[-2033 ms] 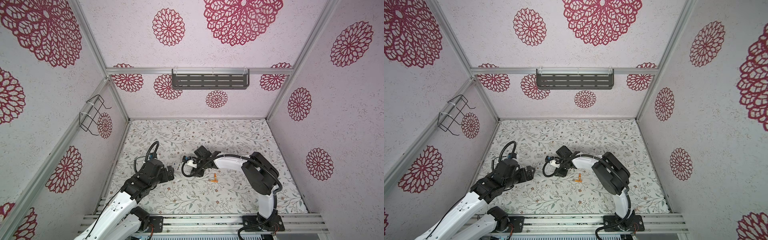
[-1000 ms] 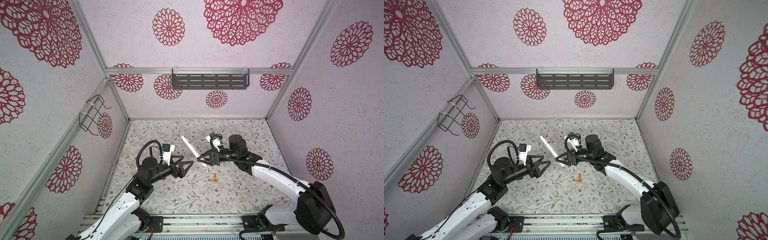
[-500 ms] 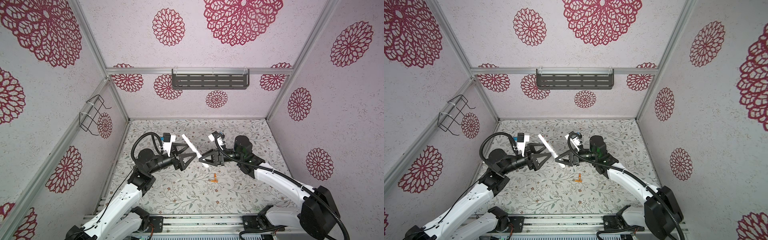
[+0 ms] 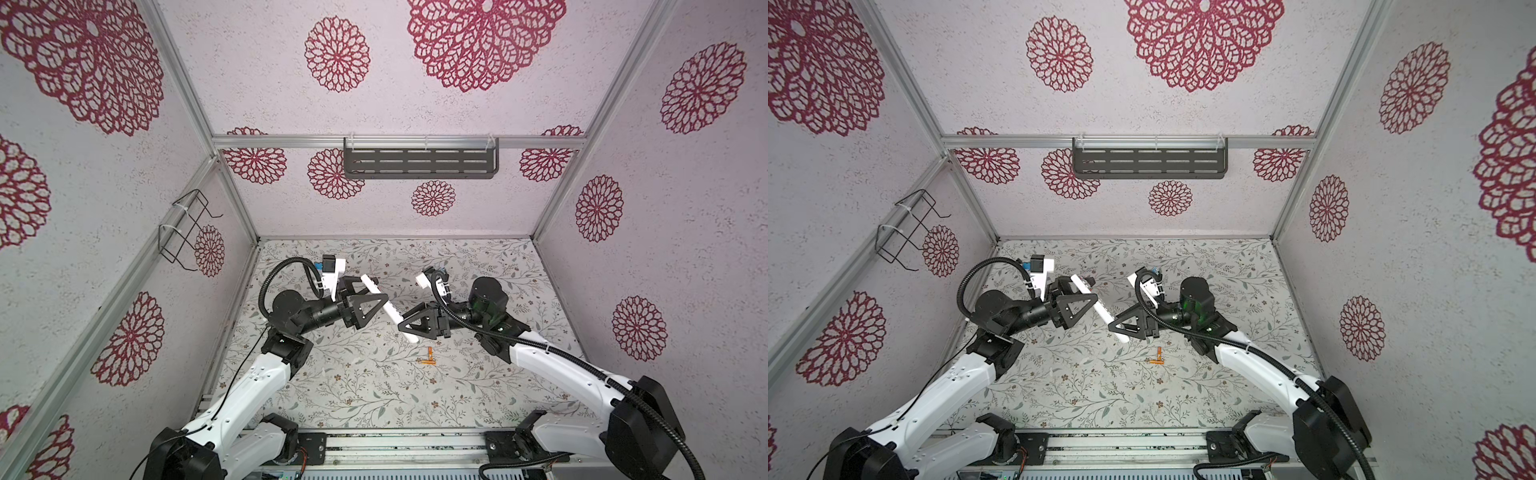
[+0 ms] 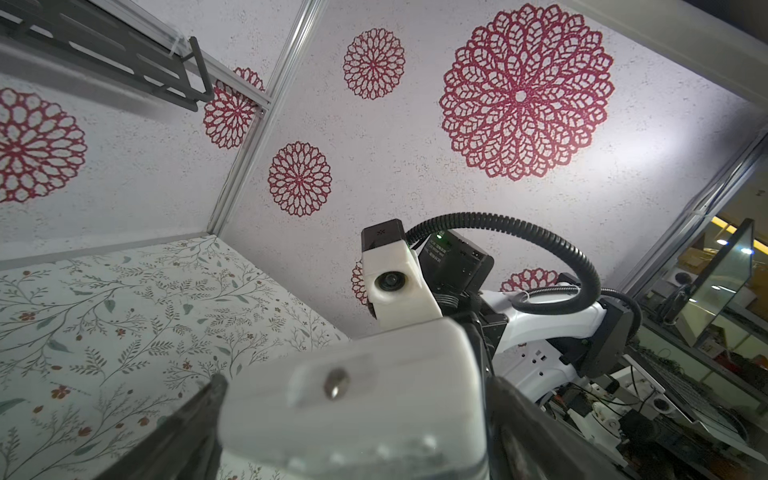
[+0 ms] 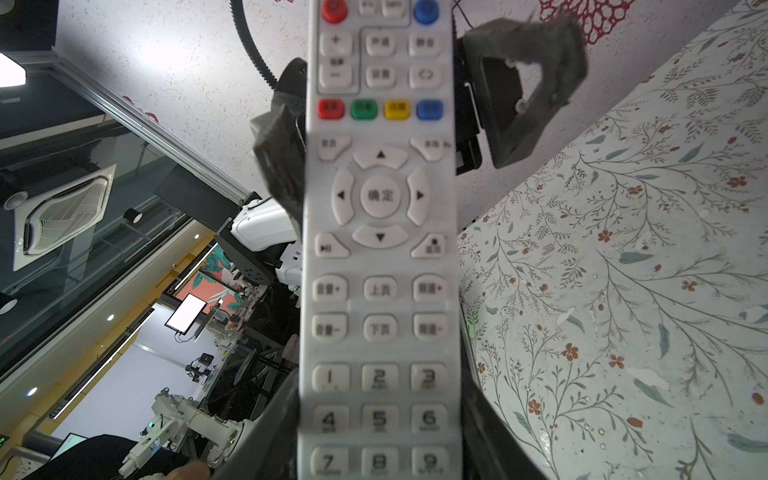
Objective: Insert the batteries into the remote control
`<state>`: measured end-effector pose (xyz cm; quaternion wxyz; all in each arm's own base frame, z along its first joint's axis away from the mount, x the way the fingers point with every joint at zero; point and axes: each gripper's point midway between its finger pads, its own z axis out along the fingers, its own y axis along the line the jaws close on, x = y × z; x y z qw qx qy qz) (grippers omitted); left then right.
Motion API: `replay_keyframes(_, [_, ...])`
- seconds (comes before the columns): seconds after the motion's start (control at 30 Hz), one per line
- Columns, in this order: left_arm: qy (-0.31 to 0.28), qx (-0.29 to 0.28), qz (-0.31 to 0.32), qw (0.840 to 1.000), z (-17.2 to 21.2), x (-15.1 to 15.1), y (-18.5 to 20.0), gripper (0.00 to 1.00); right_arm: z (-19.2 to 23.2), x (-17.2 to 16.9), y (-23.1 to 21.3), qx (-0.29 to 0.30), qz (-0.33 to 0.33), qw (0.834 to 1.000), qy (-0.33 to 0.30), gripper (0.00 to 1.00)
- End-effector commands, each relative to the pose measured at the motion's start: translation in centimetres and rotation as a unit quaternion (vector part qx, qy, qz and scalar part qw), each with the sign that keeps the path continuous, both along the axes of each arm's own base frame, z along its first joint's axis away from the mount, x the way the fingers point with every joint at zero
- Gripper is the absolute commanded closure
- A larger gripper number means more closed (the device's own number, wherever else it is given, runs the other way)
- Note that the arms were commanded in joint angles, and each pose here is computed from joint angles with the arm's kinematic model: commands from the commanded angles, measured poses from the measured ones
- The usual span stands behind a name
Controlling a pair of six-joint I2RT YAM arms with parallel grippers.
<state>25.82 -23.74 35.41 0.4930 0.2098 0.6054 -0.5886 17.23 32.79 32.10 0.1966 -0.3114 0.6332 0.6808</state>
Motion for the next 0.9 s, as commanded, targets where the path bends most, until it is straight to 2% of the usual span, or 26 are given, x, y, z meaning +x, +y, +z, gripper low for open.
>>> replay_keyframes(0.0, [-0.035,-0.021,-0.029,0.999,2.5,-1.0,0.0,0.13,1.8,-0.9,-0.3,0.029,0.012,0.999,-0.04,0.7])
replay_keyframes(0.3, [-0.028,-0.019,-0.043,0.998,2.2,-1.1,-0.3,0.36,1.0,-0.5,0.0,0.02,0.011,0.998,-0.05,0.69])
replay_keyframes(0.67, [-0.014,-0.013,-0.03,0.999,1.3,-0.3,-0.1,0.58,0.7,-0.6,0.1,0.018,0.018,0.998,-0.059,0.66])
replay_keyframes(0.77, [0.001,-0.003,-0.016,1.0,0.7,0.5,0.0,0.62,0.7,-0.7,0.0,0.016,0.019,0.997,-0.069,0.6])
replay_keyframes(0.83, [0.015,0.012,-0.002,1.0,0.0,1.2,0.1,0.65,0.3,-0.6,-0.1,0.005,0.014,0.997,-0.079,0.52])
replay_keyframes(0.87, [0.022,0.022,0.006,0.999,-0.3,1.5,0.1,0.68,0.0,-0.4,-0.1,-0.006,0.006,0.996,-0.087,0.44])
